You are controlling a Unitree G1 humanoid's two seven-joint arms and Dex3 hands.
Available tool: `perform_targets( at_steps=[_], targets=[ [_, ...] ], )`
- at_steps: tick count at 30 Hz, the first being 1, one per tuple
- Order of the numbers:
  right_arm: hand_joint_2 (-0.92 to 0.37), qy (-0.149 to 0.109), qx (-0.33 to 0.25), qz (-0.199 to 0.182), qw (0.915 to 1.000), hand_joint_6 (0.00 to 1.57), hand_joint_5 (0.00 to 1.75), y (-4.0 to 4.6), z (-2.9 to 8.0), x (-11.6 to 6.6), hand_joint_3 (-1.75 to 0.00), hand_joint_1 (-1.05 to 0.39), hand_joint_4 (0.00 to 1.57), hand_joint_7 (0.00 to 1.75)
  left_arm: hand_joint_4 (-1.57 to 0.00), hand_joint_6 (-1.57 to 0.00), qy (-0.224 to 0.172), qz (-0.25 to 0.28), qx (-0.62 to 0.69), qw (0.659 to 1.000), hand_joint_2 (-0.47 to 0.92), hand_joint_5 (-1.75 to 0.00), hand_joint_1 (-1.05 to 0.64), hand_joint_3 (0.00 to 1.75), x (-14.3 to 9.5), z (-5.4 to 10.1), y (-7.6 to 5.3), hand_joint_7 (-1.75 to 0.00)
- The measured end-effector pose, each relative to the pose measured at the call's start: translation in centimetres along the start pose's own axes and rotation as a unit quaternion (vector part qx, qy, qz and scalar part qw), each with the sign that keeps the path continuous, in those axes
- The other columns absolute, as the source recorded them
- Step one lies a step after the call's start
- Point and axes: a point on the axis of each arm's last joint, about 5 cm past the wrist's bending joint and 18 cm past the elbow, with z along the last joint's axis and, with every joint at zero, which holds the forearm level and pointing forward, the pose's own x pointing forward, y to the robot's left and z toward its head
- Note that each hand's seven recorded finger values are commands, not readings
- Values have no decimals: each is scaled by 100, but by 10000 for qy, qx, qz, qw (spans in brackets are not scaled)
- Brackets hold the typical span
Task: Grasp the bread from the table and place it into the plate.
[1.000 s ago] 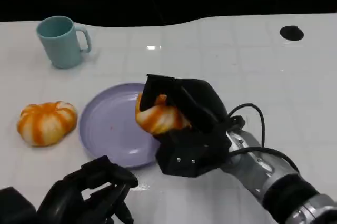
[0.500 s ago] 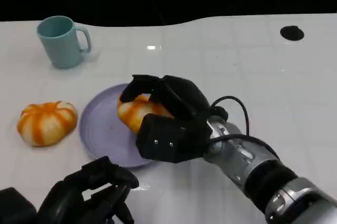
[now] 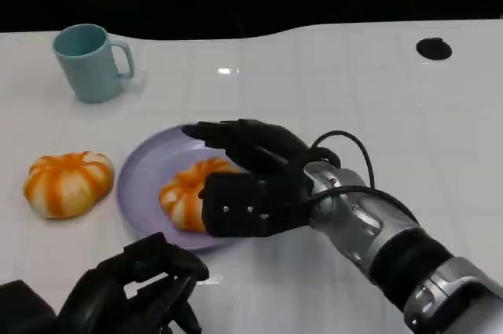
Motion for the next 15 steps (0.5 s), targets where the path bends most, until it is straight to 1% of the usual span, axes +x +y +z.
perform_targets(
  at_steps=[3, 8, 13, 15],
  targets=[
    [-92, 30, -12, 16, 10000, 17, 3, -8, -9, -15, -33, -74, 1, 0, -68, -71, -5, 3, -1, 10000, 92, -166, -39, 45, 1, -3, 2, -122],
    [-92, 47, -30, -12, 10000, 17, 5, -10, -63, -68, -34, -73, 5, 1, -69, -71, -3, -3, -3, 10000, 92, -165, -39, 45, 3, -7, 0, -122],
    [-92, -55, -92, -141, 9998, 19, 8, -68, -135, -186, -34, -72, 9, 1, -69, -71, -22, -14, -20, 10000, 92, -165, -40, 45, 6, -7, -6, -122],
    [-92, -95, -87, -204, 9997, 22, 11, -78, -158, -235, -30, -68, 13, 3, -69, -71, -26, -20, -22, 10000, 92, -165, -40, 45, 9, -6, -7, -122]
  ],
)
